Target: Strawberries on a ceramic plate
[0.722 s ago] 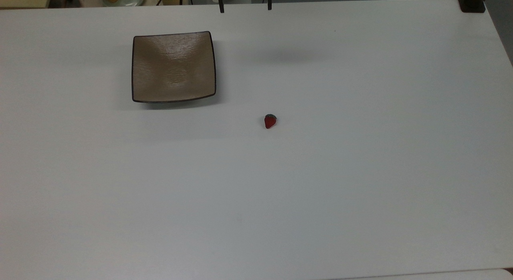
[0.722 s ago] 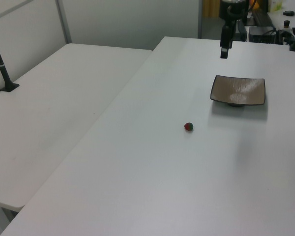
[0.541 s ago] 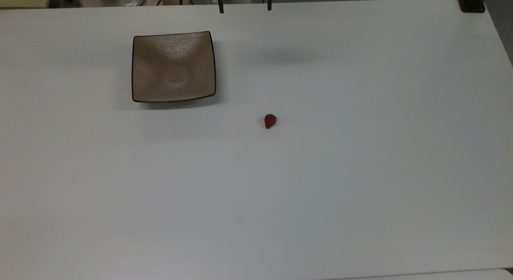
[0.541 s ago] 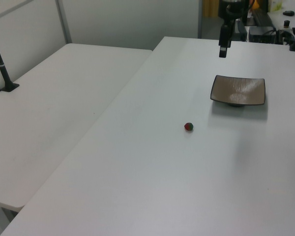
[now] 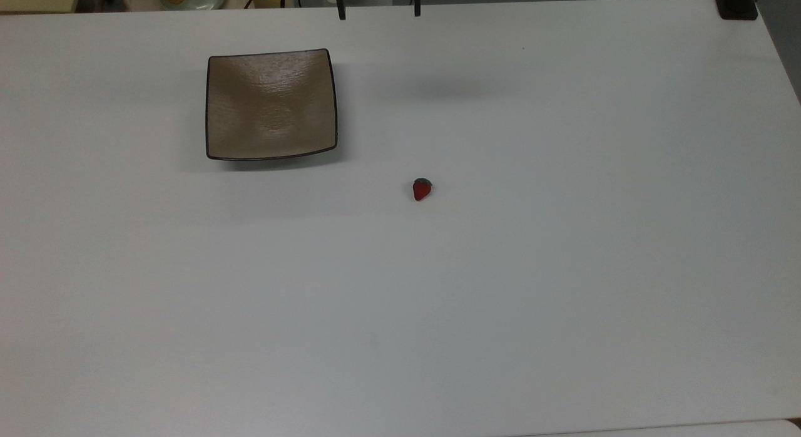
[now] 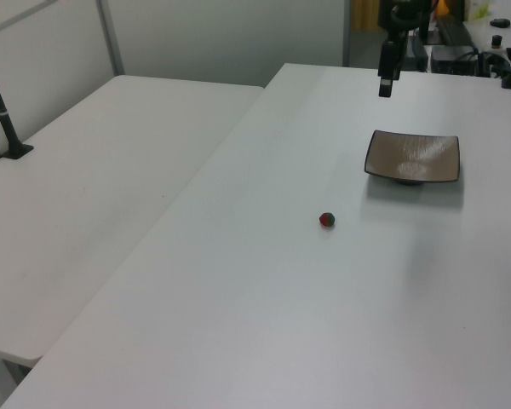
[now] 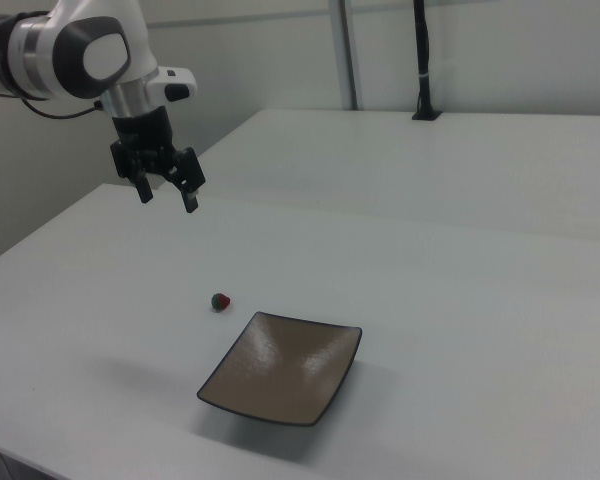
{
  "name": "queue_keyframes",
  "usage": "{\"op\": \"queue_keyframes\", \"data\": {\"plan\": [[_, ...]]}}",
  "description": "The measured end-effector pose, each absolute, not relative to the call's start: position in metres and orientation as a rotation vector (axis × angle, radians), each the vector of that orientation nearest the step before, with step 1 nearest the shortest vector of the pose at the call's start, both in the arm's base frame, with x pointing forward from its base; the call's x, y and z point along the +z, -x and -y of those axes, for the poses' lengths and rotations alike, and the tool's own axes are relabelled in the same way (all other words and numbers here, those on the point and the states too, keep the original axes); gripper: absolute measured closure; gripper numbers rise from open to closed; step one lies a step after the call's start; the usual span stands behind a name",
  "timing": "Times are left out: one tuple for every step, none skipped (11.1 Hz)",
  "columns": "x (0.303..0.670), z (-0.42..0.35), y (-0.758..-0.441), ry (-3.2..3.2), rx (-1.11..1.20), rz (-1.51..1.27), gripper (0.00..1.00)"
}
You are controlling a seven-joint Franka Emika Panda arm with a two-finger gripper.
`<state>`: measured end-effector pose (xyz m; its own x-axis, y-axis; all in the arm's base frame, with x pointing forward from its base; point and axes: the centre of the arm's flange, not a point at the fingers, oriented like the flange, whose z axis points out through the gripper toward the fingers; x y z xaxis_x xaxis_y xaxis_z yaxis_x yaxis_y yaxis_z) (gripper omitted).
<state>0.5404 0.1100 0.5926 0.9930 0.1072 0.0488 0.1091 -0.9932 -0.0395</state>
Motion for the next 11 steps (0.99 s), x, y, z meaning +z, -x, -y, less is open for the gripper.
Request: {"op": "queue_keyframes", "data": {"plan": [[0.593,-0.11,-0.541,3.093,-0.078,0.168,0.0],[0.593,-0.11,-0.541,3.093,-0.08,0.168,0.0],[0.593,-0.11,-0.541,3.093,-0.08,0.168,0.0],[0.592,-0.11,-0.542,3.093,-0.082,0.166,0.0],[0.594,-0.109,-0.545,3.089,-0.116,0.153,0.0],[0.597,-0.106,-0.548,3.075,-0.147,0.133,0.0],[0.599,-0.104,-0.55,3.055,-0.159,0.09,0.0],[0.601,-0.104,-0.551,3.049,-0.163,0.044,0.0],[0.601,-0.105,-0.553,3.045,-0.176,-0.001,0.0],[0.6,-0.108,-0.556,3.038,-0.202,-0.035,0.0],[0.598,-0.11,-0.559,3.032,-0.213,-0.071,0.0]]}}
